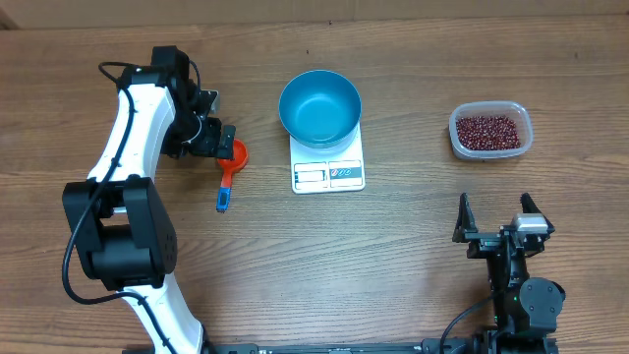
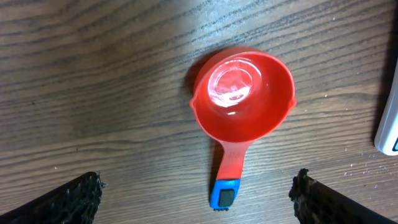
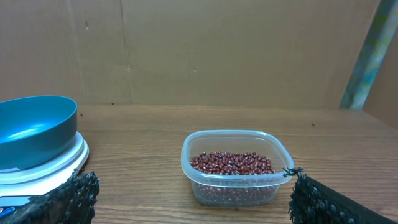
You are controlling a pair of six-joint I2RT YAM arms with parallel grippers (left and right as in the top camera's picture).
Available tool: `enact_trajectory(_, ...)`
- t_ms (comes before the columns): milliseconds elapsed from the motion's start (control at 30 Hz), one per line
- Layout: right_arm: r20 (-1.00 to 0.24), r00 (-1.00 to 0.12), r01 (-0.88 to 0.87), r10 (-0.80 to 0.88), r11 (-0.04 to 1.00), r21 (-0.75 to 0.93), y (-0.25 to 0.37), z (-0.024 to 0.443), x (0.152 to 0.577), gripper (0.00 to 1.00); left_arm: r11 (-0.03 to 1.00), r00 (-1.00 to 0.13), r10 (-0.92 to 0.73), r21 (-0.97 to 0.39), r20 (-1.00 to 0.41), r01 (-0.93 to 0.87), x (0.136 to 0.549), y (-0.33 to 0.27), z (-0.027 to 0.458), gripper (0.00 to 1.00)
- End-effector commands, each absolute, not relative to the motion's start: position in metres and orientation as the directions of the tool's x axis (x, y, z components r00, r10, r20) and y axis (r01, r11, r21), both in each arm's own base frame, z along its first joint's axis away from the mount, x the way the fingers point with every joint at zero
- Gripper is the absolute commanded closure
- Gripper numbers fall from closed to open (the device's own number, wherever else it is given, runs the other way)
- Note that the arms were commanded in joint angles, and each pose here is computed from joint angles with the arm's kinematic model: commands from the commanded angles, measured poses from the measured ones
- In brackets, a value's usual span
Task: Scoop item into bowl and weigh 150g on scale
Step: 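Move the left gripper over the orange measuring cup, then lower the left gripper and close it on the orange cup's rim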
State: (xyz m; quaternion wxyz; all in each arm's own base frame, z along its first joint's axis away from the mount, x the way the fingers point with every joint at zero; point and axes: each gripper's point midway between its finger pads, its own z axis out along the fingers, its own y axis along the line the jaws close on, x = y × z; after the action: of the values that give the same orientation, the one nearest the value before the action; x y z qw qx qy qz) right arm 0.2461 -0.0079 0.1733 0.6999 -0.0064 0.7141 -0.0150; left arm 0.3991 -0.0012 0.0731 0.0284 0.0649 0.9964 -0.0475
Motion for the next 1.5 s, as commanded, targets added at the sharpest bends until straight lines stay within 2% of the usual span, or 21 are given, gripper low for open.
enact_trajectory(0,-0.999,-0.021,0.011,-0.03,0.999,-0.031,-0.008,0.17,0.246,0.0,0.99,-0.992,0.11,-0.088,-0.053,0.115,0.399,0.002,0.063,0.0)
enact_trajectory(533,-0.999,-0.02,0.011,-0.031,0.999,-0.031,-0.008,0.171,0.246,0.0,0.991,-0.99,0.103,-0.079,-0.096,0.111,0.404,0.002,0.027,0.0)
enact_trajectory(900,-0.999,-0.02,0.011,-0.03,0.999,-0.031,-0.008,0.171,0.246,0.0,0.994,-0.987,0.104,-0.022,-0.122,0.107,0.412,0.012,0.026,0.0)
enact_trajectory(1300,-0.999,-0.02,0.011,-0.03,0.999,-0.031,-0.008,0.171,0.246,0.0,0.994,-0.984,0.104,-0.027,-0.147,0.109,0.418,0.011,0.027,0.0)
enact_trajectory(1467,-0.999,-0.02,0.011,-0.031,0.999,-0.031,-0.008,0.171,0.246,0.0,0.99,-0.982,0.103,-0.074,-0.158,0.116,0.419,0.002,0.027,0.0)
